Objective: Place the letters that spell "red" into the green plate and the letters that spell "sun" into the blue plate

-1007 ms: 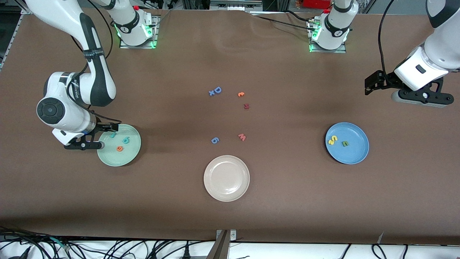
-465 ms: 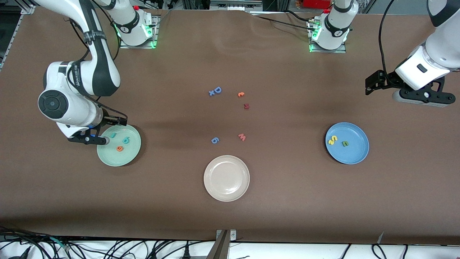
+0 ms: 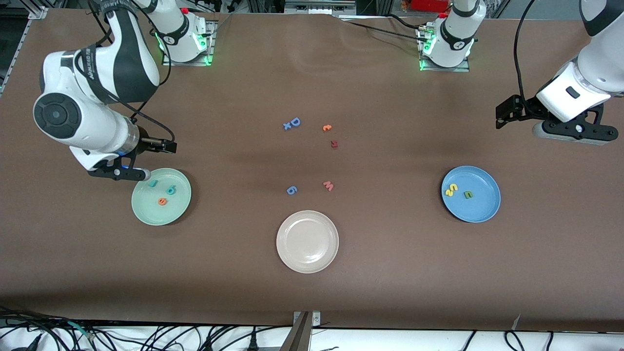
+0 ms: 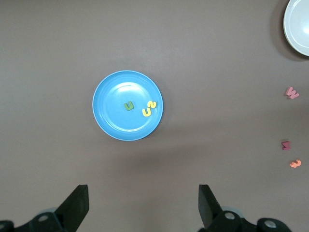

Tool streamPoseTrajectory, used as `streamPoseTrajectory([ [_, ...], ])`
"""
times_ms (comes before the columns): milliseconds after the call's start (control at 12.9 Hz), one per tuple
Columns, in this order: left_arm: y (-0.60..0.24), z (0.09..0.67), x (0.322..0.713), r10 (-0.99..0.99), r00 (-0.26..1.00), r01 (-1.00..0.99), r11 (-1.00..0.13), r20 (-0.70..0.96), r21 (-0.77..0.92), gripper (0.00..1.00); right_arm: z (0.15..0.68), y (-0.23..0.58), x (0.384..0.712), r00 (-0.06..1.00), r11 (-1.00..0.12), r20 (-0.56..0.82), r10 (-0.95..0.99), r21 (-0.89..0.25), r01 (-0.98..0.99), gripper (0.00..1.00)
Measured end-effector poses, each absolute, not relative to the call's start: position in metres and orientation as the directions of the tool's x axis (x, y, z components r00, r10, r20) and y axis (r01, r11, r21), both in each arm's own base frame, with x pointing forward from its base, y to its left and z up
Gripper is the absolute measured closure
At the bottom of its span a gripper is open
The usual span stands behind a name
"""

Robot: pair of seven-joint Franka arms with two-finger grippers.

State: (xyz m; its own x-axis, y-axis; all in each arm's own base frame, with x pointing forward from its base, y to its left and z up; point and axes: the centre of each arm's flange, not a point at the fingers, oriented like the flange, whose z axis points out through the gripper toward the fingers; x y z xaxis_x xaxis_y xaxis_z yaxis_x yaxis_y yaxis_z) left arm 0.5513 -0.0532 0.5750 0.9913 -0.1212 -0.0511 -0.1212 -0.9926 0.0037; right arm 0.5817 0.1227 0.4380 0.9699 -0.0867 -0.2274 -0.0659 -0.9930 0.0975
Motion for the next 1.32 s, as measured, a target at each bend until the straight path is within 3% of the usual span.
streamPoseTrajectory([
  [697,-0.053,0.576,0.551,-0.121,0.991,-0.121,-0.993,-0.048,0.004,0.00,0.546,0.091,0.554,0.966,-0.995,-0.239,-0.098,0.047,-0.089,0.00],
  [1317,-0.053,0.576,0.552,-0.120,0.992,-0.120,-0.993,-0.048,0.004,0.00,0.575,0.034,0.550,0.965,-0.993,-0.232,-0.120,0.040,-0.114,0.00],
])
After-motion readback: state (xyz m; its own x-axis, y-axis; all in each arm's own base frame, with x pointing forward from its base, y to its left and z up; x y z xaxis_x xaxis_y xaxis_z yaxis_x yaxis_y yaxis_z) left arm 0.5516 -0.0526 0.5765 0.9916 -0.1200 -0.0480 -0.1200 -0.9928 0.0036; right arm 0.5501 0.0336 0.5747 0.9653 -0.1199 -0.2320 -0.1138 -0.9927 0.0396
